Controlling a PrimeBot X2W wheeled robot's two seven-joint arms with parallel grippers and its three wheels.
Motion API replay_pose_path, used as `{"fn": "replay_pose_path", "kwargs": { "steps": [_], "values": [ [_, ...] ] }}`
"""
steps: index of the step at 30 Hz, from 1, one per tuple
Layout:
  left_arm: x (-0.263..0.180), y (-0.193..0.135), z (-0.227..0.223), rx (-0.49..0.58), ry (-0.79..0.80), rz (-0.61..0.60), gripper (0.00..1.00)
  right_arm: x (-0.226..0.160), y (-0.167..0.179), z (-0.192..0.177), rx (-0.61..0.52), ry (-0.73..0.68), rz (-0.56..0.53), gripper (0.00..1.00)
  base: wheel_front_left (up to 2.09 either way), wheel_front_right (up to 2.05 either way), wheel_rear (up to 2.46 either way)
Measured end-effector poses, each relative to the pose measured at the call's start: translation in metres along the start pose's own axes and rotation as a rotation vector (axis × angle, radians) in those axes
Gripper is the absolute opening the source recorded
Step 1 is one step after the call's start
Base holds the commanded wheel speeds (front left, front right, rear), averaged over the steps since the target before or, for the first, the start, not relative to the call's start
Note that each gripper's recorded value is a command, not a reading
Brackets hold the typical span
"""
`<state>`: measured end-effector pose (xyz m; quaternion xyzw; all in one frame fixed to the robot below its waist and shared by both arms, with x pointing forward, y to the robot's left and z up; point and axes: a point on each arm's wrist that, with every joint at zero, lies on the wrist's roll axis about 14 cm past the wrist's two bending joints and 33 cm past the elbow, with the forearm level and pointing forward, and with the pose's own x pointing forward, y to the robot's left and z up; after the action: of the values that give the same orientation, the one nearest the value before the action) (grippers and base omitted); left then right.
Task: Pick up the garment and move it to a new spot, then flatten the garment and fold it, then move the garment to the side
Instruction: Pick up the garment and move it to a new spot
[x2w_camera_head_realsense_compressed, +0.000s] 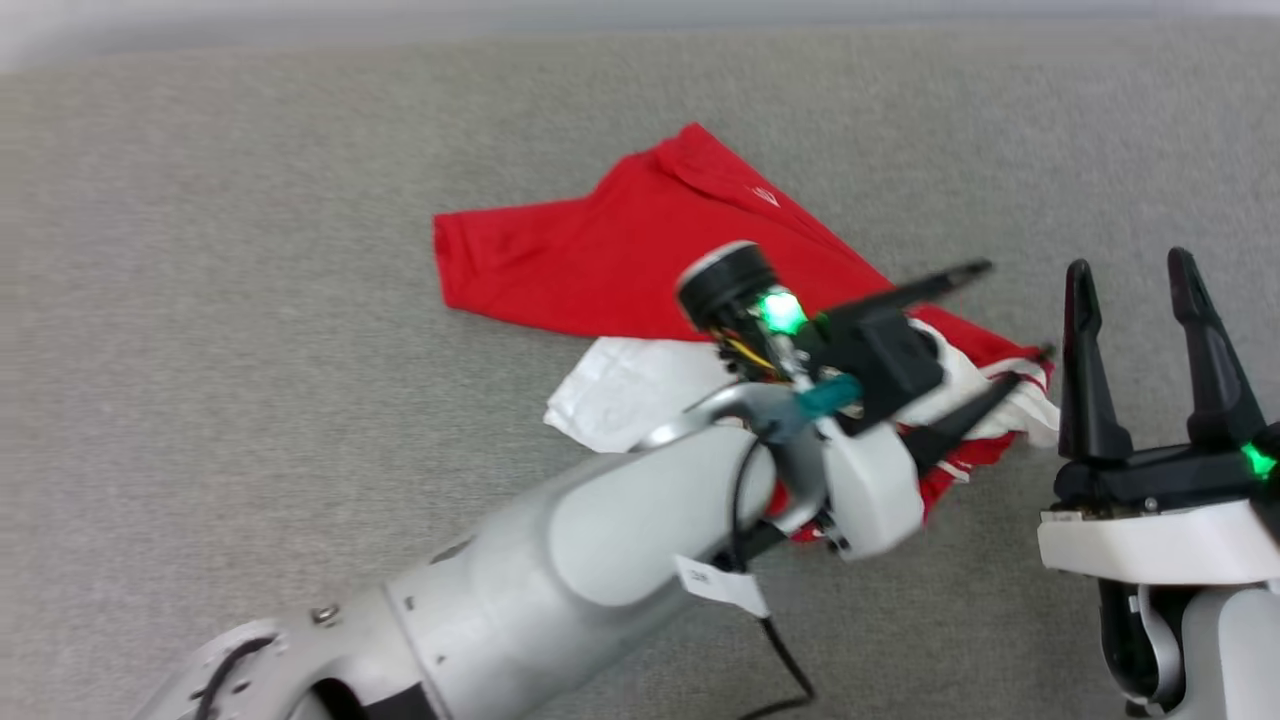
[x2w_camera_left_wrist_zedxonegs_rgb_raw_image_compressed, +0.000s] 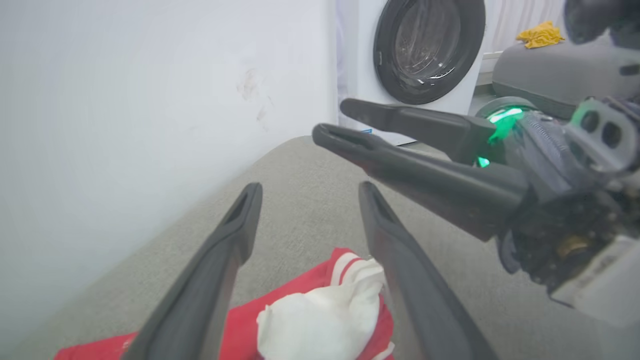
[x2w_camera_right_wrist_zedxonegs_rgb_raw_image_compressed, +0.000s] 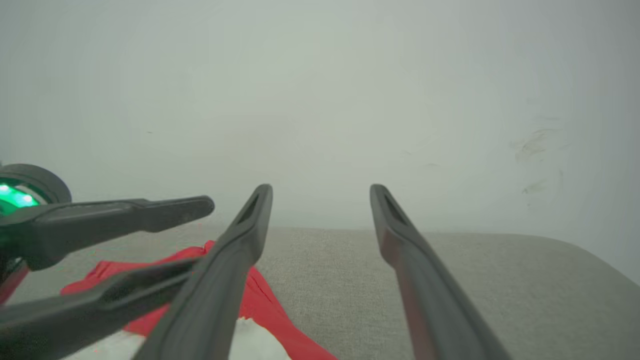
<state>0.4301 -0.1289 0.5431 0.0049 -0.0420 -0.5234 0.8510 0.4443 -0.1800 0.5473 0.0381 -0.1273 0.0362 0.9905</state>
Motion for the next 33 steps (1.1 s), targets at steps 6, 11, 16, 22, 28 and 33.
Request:
{"fn": "replay_pose_path", "kwargs": {
  "steps": [6, 11, 16, 22, 28, 33],
  "values": [
    [-0.043, 0.056, 0.028, 0.049, -0.069, 0.285, 1.00, -0.005, 0.013, 0.009, 0.006, -0.013, 0.031, 1.00, 0.00, 0.00, 0.00],
    [-0.097, 0.090, 0.037, 0.075, -0.104, 0.500, 1.00, -0.010, 0.021, 0.013, 0.009, -0.016, 0.052, 1.00, 0.00, 0.00, 0.00],
    [-0.152, 0.111, 0.043, 0.089, -0.126, 0.685, 1.00, -0.015, 0.027, 0.018, 0.009, -0.022, 0.068, 1.00, 0.00, 0.00, 0.00],
    [-0.216, 0.123, 0.032, 0.088, -0.106, 0.887, 1.00, -0.022, 0.032, 0.022, 0.005, -0.023, 0.080, 1.00, 0.00, 0.00, 0.00],
    [-0.270, 0.119, 0.016, 0.095, -0.065, 1.052, 1.00, -0.031, 0.029, 0.025, -0.008, -0.019, 0.072, 1.00, 0.00, 0.00, 0.00],
    [-0.294, 0.109, 0.007, 0.092, -0.042, 1.125, 1.00, -0.042, 0.023, 0.019, -0.006, 0.010, 0.054, 1.00, 0.00, 0.00, 0.00]
  ]
}}
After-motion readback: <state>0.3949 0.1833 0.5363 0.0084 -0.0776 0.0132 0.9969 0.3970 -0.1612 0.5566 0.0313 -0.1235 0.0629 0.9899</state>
